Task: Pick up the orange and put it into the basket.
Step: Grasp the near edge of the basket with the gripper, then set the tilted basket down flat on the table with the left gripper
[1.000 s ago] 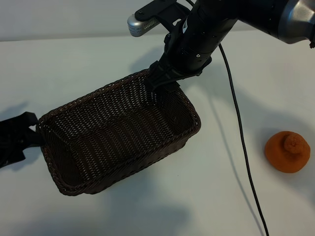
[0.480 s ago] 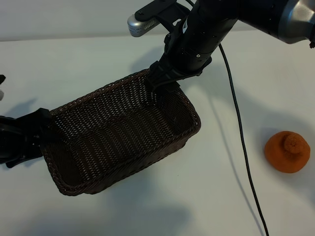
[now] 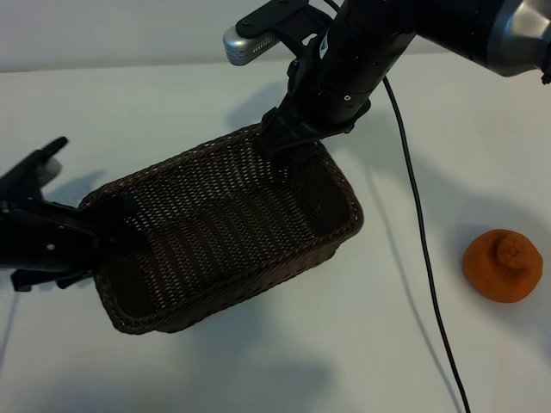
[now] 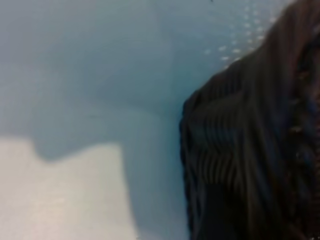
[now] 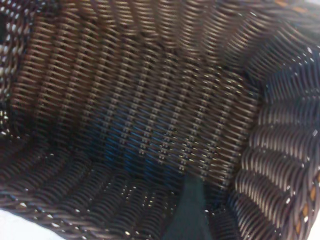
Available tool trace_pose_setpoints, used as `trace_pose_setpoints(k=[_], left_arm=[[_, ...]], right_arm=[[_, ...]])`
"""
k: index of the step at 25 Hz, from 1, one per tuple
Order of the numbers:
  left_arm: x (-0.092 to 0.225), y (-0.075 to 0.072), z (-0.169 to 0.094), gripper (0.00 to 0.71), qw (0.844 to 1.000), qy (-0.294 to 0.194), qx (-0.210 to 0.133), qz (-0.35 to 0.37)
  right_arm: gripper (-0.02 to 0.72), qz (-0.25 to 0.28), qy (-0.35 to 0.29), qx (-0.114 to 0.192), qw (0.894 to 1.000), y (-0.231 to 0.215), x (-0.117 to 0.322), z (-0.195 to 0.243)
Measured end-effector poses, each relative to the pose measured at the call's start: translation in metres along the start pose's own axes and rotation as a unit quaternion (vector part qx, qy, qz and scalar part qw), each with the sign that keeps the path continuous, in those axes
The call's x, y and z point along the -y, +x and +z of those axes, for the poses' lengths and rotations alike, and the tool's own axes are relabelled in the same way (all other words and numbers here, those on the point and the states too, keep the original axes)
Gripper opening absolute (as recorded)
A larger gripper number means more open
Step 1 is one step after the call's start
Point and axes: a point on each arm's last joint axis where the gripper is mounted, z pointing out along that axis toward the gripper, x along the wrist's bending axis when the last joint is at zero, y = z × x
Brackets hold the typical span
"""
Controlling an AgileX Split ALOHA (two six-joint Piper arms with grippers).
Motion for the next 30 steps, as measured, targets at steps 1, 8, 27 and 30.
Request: trace_pose_setpoints(k=[1,8,27,30], left_arm=[[0.001,0.000,0.003,0.527,1.000,0.004,-0.002,0.000],[0.000,0.002,0.013,0.436,1.000,0.007,-0.011,-0.011],[-0.001,-0.005,0.007,0.149,0.997,0.023,0.005,0.075],[-0.007,-0.013,0.003,0.149,0.995,0.025,0.017,0.097]], right_arm=[[0.595,0.000,0.001,0.000,1.000,0.000,0.000,0.000],[0.595,-0.002,0.005,0.000,1.000,0.000,0.001,0.000],[0.595,-0.003,0.010,0.000,1.000,0.000,0.002,0.000],[0.595,-0.003,0.011,0.000,1.000,0.000,0.002,0.000]])
